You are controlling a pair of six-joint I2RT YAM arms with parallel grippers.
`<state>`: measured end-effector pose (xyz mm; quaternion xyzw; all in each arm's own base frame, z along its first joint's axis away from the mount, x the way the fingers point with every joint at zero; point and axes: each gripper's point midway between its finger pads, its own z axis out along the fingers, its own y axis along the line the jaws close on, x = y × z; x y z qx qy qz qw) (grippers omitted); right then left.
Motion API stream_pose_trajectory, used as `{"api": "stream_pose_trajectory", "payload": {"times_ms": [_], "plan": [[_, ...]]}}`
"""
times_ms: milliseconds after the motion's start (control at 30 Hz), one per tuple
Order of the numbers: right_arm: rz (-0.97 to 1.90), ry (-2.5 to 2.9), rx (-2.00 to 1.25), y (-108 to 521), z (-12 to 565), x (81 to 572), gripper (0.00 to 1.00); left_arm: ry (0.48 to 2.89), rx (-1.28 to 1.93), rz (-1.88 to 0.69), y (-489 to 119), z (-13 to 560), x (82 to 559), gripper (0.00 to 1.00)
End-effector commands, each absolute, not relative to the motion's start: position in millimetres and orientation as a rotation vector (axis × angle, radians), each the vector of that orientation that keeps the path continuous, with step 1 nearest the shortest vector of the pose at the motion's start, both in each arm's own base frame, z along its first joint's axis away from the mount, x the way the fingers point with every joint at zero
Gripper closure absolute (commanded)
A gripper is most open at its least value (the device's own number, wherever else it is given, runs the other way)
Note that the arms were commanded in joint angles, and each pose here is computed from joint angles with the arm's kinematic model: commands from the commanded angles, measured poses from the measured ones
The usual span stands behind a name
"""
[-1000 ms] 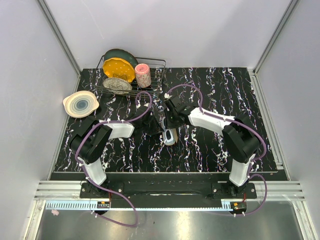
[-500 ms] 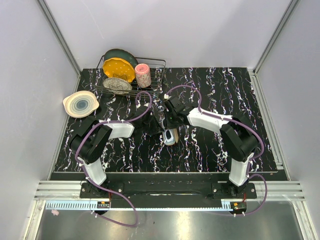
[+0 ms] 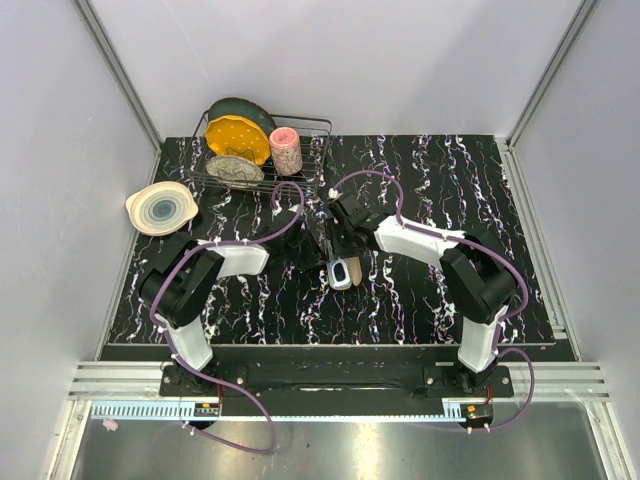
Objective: Organize the sunglasses
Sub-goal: Adjust the sunglasses in the sunglasses case.
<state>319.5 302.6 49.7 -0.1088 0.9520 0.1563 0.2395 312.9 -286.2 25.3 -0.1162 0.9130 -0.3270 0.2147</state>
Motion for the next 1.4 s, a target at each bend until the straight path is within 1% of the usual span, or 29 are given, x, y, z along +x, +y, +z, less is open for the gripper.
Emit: {"api": "stream_pose_trajectory", "payload": {"times_ms": [0,300,467,667,767,800,900,1000,1100,1167,1233,1267,1367], "plan": [[0.358,2.586,-0.274,285.0,69.9,322.9,0.49,2.564,-0.332,-0.864,-281.2,14.3,313.0,1.0],[0.304,2.592,-0.262,273.7,75.9,319.2,0.47,2.567,-0.334,-0.862,-282.0,12.7,312.2,1.0],[0.281,2.606,-0.255,269.9,71.1,318.0,0.54,2.568,-0.329,-0.865,-282.7,12.6,312.5,1.0],[0.184,2.638,-0.28,263.6,55.6,321.5,0.52,2.576,-0.33,-0.866,-282.9,10.5,311.4,1.0],[0.166,2.649,-0.299,265.2,51.1,322.8,0.54,2.578,-0.331,-0.865,-283.0,10.1,311.4,1.0],[0.164,2.653,-0.3,265.2,49.3,322.4,0.59,2.574,-0.328,-0.865,-283.0,10.8,312.0,1.0],[0.159,2.664,-0.312,265.9,45.2,320.5,0.63,2.574,-0.326,-0.864,-282.9,11.2,311.9,1.0],[0.136,2.684,-0.327,263.7,39.3,317.2,0.64,2.576,-0.323,-0.866,-283.2,11.0,311.6,1.0],[0.096,2.687,-0.337,260.0,36.0,315.6,0.6,2.576,-0.323,-0.866,-283.3,10.6,311.7,1.0],[0.087,2.693,-0.345,259.5,33.0,314.6,0.6,2.58,-0.326,-0.866,-283.2,9.6,310.9,1.0],[0.081,2.695,-0.349,259.7,30.8,313.8,0.61,2.582,-0.326,-0.865,-283.1,9.0,310.8,1.0],[0.074,2.699,-0.35,259.2,28.5,313.6,0.64,2.582,-0.324,-0.865,-283.2,9.2,311.0,1.0],[0.066,2.701,-0.35,258.8,26.5,314.4,0.69,2.581,-0.322,-0.864,-283.0,8.9,310.8,1.0]]}}
